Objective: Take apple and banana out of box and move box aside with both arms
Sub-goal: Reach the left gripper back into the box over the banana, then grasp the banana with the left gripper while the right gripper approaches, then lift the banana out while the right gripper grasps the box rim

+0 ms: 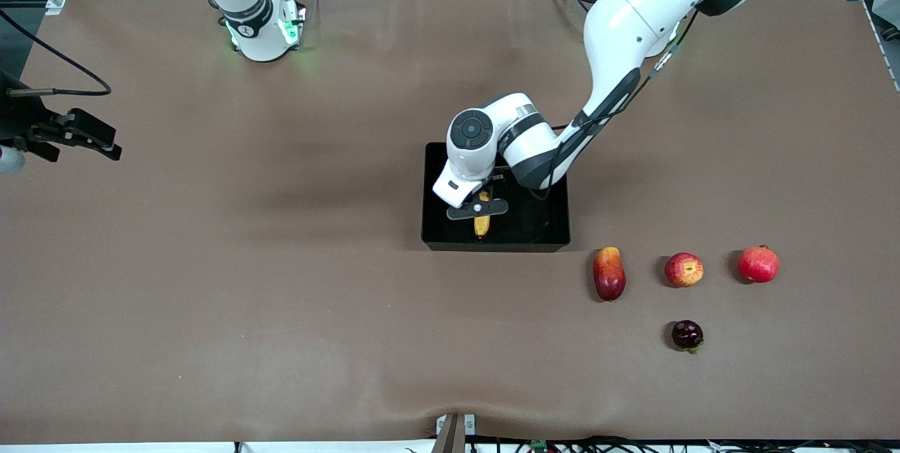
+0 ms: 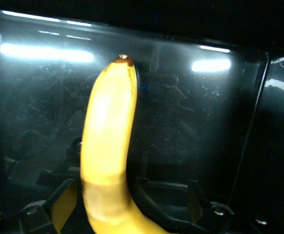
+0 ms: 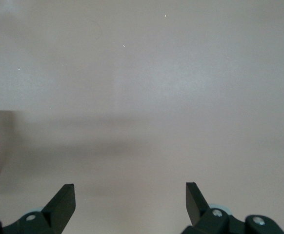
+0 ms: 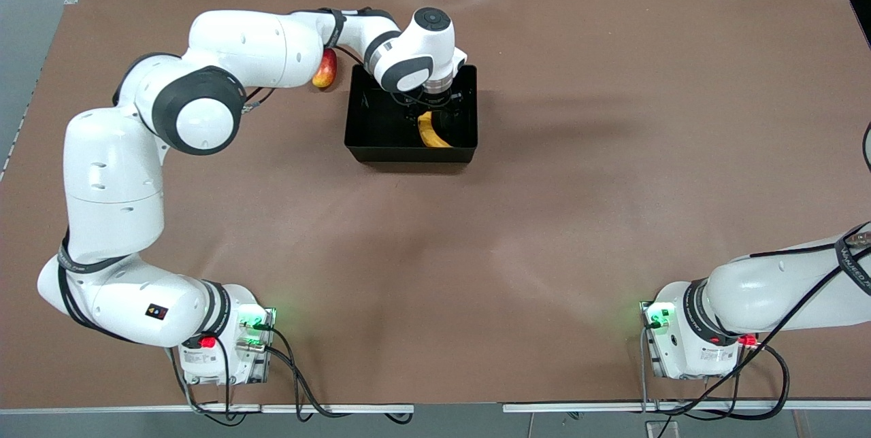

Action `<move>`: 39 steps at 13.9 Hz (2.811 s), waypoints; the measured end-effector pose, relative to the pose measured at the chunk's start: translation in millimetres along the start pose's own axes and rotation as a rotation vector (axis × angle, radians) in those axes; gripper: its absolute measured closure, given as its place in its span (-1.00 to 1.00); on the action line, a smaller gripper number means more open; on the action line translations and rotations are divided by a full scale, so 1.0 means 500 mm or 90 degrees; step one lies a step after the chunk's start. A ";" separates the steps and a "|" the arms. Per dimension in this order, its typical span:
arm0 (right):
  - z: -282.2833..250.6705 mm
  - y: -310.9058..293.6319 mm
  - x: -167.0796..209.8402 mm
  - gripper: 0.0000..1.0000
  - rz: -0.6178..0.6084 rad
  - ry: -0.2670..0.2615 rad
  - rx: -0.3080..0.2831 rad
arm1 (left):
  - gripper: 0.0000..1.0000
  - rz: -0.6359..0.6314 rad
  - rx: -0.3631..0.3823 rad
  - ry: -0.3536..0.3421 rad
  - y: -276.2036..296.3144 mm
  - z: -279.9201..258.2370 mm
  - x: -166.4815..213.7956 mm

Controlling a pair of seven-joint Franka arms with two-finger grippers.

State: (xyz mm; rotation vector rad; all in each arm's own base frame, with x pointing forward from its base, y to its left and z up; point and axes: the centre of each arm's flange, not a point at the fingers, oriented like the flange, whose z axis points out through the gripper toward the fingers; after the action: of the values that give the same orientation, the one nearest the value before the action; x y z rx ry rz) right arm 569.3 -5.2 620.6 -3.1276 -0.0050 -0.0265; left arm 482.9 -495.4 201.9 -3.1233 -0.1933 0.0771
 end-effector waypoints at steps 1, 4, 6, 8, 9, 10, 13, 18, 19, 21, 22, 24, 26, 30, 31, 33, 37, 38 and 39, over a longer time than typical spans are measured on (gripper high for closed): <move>0.000 0.000 0.000 -1.00 0.000 0.000 0.000 | -1.00 -0.003 0.001 -0.003 0.000 0.006 -0.001; 0.002 0.000 0.001 -1.00 0.000 -0.001 0.000 | -1.00 -0.005 -0.005 -0.006 0.002 0.021 -0.002; 0.002 0.000 0.001 -1.00 0.000 -0.001 0.000 | -0.89 -0.005 -0.012 -0.009 0.004 0.033 -0.003; 0.004 0.000 0.002 -1.00 0.000 -0.002 0.000 | -0.50 -0.005 -0.015 -0.012 0.005 0.045 -0.004; 0.006 0.000 0.003 -1.00 0.000 -0.003 0.000 | -0.28 -0.005 -0.015 -0.014 0.005 0.051 -0.005; 0.008 0.000 0.004 -1.00 0.000 -0.004 0.000 | -0.07 -0.005 -0.017 -0.014 0.006 0.050 -0.004; 0.011 0.000 0.005 -1.00 0.000 -0.006 0.000 | 0.22 -0.005 -0.018 -0.013 0.007 0.047 -0.004; 0.024 -0.009 0.012 -1.00 -0.005 -0.012 -0.001 | 0.22 -0.009 0.004 -0.013 0.003 0.025 0.007; 0.028 -0.015 0.014 -1.00 -0.008 -0.014 -0.001 | 0.22 -0.012 0.006 -0.006 0.001 0.002 0.016; 0.033 -0.023 0.017 -1.00 -0.012 -0.015 0.000 | 0.22 -0.018 0.009 0.018 -0.005 -0.068 0.032; 0.037 -0.027 0.018 -1.00 -0.014 -0.017 0.000 | 0.22 -0.020 0.009 0.032 -0.009 -0.106 0.037; 0.052 -0.046 0.026 -1.00 -0.024 -0.023 0.000 | 0.22 -0.027 0.008 0.052 -0.019 -0.161 0.048; 0.073 -0.090 0.041 -1.00 -0.047 -0.018 0.001 | 0.22 -0.036 0.005 0.063 -0.032 -0.189 0.061; 0.127 -0.193 0.061 -1.00 -0.089 -0.026 0.035 | 0.22 -0.058 0.014 0.075 -0.112 -0.297 0.124; 0.153 -0.236 0.068 -1.00 -0.107 -0.028 0.039 | 0.22 -0.056 0.021 0.070 -0.154 -0.334 0.149; 0.221 -0.341 0.083 -1.00 -0.148 -0.028 0.050 | 0.22 -0.046 0.043 0.059 -0.257 -0.381 0.205; 0.394 -0.504 0.086 -1.00 -0.154 -0.088 0.125 | 0.22 -0.043 0.075 0.015 -0.488 -0.335 0.315; 0.436 -0.539 0.088 -1.00 -0.147 -0.088 0.134 | 0.22 -0.048 0.081 0.000 -0.548 -0.312 0.334; 0.474 -0.581 0.087 -1.00 -0.143 -0.080 0.138 | 0.22 -0.056 0.085 -0.016 -0.606 -0.288 0.348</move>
State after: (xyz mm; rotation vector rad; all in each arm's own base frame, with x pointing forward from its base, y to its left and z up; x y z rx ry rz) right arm 616.0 288.5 388.4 -2.8902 -0.3354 0.1573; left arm 625.1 -174.4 341.7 -2.9768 -0.3127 0.1242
